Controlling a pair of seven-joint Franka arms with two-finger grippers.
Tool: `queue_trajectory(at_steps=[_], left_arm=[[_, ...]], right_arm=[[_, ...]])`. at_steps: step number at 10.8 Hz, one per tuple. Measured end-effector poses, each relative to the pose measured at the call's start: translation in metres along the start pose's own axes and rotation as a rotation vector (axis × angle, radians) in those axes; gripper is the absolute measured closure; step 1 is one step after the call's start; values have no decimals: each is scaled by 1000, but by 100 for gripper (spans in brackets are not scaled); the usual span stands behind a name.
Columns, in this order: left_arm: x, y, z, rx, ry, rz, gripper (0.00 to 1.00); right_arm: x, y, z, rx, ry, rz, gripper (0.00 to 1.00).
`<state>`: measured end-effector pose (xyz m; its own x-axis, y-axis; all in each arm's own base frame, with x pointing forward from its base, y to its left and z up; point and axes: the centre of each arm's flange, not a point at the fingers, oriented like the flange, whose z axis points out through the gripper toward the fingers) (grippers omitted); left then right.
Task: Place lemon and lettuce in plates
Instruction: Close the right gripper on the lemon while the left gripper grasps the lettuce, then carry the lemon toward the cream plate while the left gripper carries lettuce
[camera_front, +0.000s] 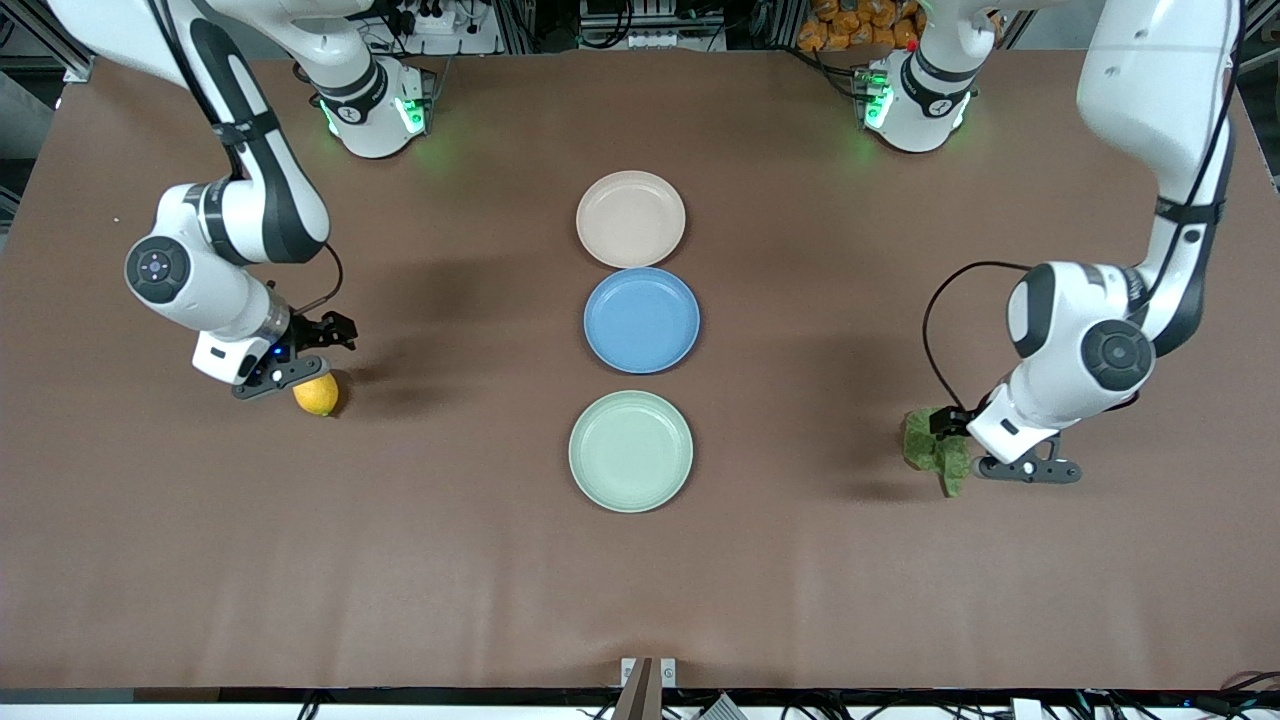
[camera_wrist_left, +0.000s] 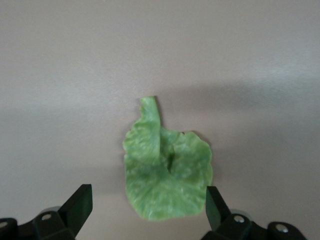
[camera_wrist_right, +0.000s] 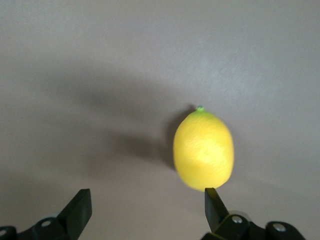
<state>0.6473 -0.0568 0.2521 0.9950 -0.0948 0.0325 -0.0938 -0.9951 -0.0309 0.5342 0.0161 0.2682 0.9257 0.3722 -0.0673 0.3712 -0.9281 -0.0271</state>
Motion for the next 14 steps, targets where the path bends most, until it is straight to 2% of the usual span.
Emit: queue_trajectory(at_steps=[3, 7, 10, 12, 13, 14], left_arm=[[0, 0, 42, -7, 14, -4, 0], [0, 2, 55, -10, 14, -37, 0], [-2, 3, 76, -13, 18, -39, 6], [-2, 7, 79, -18, 23, -38, 27], [0, 7, 76, -18, 29, -40, 41], [2, 6, 74, -18, 34, -58, 58]], right_arm=[[11, 22, 9, -1, 5, -39, 0], [22, 29, 30, -4, 11, -60, 0], [19, 44, 53, -4, 9, -49, 0], [16, 51, 62, -2, 6, -57, 0], [16, 53, 63, -3, 7, -57, 5], [16, 54, 64, -4, 10, -58, 6]])
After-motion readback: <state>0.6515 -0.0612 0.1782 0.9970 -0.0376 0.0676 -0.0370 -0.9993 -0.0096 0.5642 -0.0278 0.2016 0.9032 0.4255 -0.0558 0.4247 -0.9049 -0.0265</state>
